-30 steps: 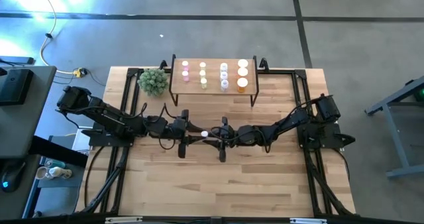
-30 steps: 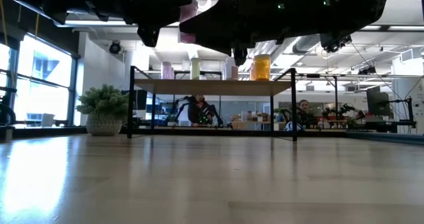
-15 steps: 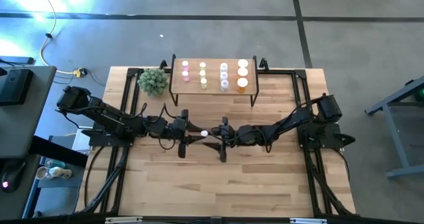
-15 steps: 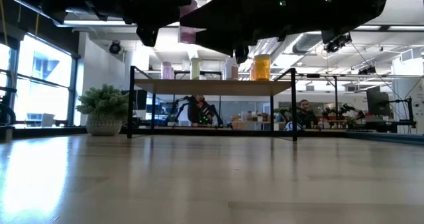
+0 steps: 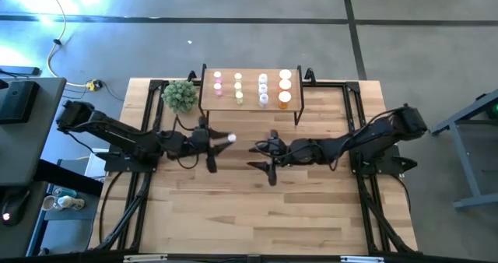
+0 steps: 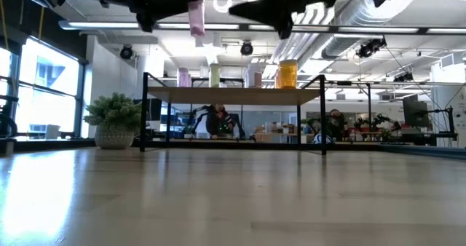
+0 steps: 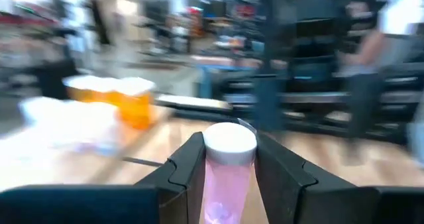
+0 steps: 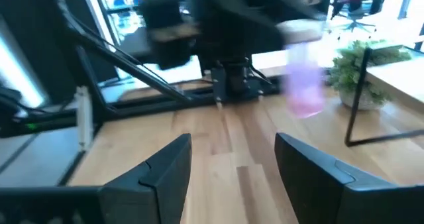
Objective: Pick and place medicine bottles onto shelf by color
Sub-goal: Put the pink pill bottle aligned with the other pink pill bottles on the shelf
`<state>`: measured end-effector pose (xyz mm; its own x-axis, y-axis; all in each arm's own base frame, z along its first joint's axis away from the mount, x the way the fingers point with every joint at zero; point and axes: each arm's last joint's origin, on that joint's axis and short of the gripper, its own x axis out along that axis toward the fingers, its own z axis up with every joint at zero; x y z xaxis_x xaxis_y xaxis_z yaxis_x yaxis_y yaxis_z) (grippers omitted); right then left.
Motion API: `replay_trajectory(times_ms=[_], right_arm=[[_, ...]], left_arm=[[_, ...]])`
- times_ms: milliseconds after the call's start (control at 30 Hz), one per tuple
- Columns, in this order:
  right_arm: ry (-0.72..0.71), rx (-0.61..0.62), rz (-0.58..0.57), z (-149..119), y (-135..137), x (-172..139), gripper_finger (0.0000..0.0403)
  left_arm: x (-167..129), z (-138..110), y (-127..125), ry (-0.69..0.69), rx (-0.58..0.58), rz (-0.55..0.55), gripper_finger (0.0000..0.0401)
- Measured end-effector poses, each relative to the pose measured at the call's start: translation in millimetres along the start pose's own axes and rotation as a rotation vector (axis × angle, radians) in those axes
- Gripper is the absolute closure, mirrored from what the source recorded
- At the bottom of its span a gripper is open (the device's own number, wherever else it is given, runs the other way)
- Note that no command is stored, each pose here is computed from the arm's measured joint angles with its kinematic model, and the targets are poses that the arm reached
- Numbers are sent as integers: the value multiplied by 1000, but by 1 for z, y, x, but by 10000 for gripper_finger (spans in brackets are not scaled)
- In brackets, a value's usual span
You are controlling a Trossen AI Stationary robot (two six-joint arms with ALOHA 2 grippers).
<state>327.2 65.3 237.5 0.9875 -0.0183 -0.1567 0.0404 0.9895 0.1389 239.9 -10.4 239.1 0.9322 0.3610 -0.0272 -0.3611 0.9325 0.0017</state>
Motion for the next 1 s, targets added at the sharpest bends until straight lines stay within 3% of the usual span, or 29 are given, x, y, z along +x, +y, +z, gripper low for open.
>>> replay_trajectory(times_ms=[167,433,700,1000], right_arm=[[-29,-14,48,16,12,-18,194],[-80,-67,111,30,30,-36,194],[-89,-97,79,29,35,-38,194],[-83,-99,75,28,35,-38,194]], left_arm=[[-6,6,17,-25,36,195,298],[-7,-19,74,-5,-74,517,298],[0,-23,100,6,-78,548,298],[7,-37,107,81,-63,586,298]])
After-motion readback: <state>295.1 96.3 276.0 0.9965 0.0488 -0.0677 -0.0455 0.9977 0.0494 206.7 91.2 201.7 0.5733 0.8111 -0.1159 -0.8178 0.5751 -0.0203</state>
